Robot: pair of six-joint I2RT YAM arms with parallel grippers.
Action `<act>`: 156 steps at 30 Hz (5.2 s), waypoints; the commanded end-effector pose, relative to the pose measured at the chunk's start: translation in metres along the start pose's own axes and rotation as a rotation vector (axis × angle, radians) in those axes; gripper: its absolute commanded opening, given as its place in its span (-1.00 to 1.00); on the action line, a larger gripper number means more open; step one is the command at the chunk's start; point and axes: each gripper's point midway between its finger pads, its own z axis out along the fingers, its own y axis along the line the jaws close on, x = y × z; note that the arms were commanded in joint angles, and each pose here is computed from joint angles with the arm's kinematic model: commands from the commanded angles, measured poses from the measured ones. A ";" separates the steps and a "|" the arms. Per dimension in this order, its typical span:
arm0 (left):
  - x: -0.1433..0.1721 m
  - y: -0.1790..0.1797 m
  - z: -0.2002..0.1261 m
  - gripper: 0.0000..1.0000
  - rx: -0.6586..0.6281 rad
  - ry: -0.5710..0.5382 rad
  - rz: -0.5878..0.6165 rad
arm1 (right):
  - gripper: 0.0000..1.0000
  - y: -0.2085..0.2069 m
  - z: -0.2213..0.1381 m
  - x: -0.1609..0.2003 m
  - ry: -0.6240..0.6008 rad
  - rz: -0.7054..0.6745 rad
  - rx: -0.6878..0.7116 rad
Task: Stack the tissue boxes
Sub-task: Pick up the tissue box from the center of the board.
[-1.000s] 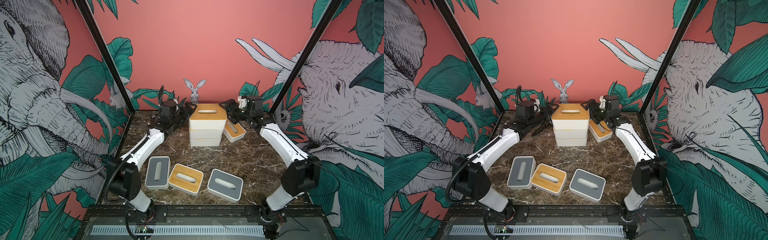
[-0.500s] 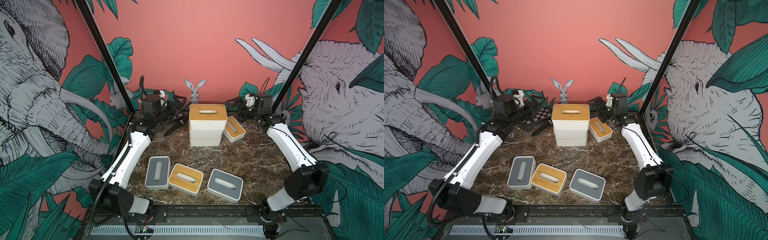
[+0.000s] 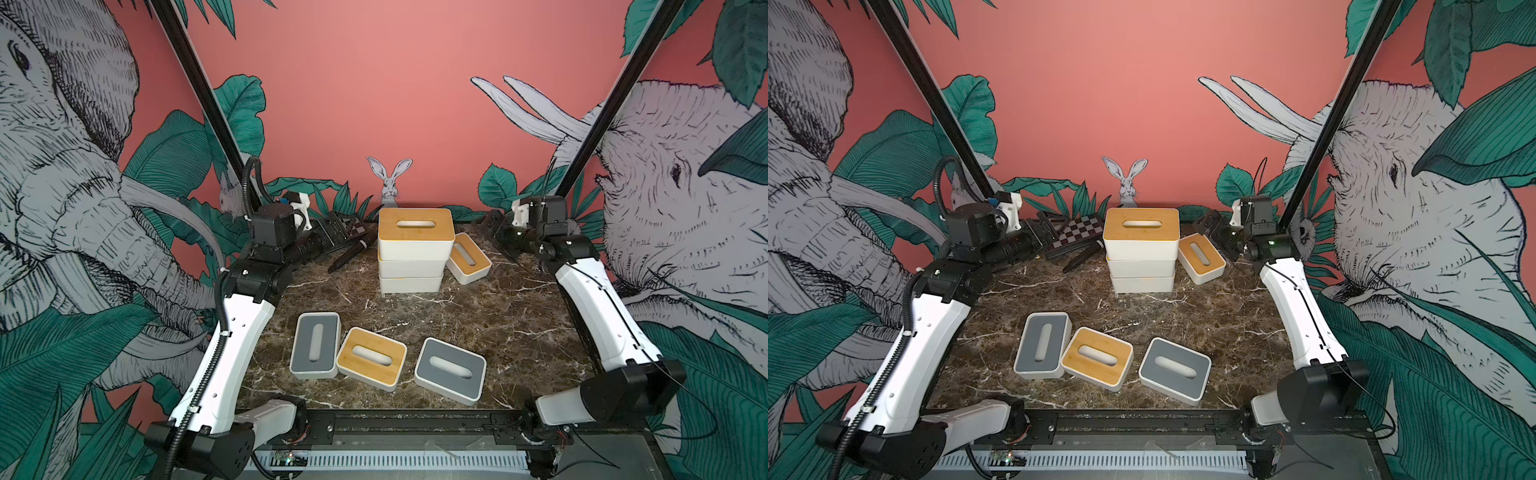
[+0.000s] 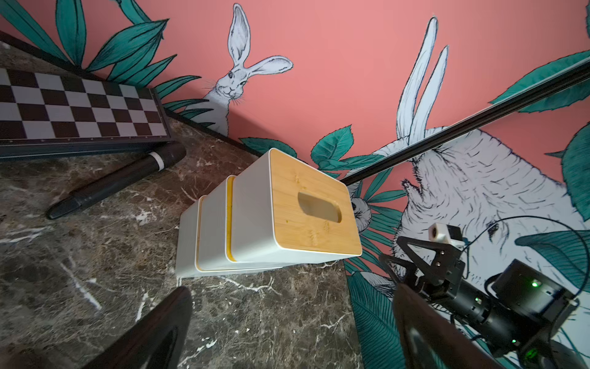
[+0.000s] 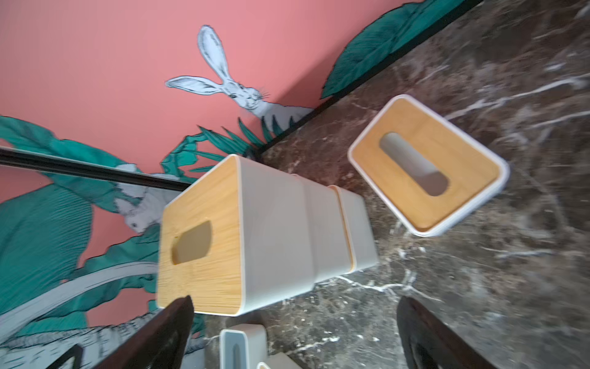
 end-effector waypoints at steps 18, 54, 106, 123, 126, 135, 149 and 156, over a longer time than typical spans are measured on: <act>0.042 0.036 0.002 0.99 -0.045 0.072 -0.047 | 0.99 -0.118 0.088 0.041 0.231 0.164 0.313; 0.095 0.074 0.006 0.99 -0.106 0.213 -0.053 | 0.96 -0.168 -0.066 0.301 0.735 -0.237 0.496; 0.137 0.048 0.029 0.99 -0.010 0.236 -0.125 | -0.12 -0.222 -0.018 0.284 0.500 0.194 0.563; 0.225 -0.009 0.079 0.99 0.103 0.376 -0.123 | -0.41 -0.211 -0.005 0.278 0.460 0.374 0.425; 0.229 -0.007 0.078 0.99 0.103 0.390 -0.087 | -0.44 -0.208 -0.009 0.277 0.469 0.317 0.407; 0.256 -0.008 0.089 0.99 0.158 0.470 -0.089 | -0.52 -0.191 -0.015 0.274 0.472 0.341 0.325; 0.302 -0.011 0.098 0.99 0.196 0.468 -0.048 | -0.54 -0.170 -0.009 0.270 0.415 0.612 0.183; 0.318 -0.009 0.105 0.99 0.226 0.505 -0.012 | -0.54 -0.164 -0.013 0.267 0.410 0.605 0.161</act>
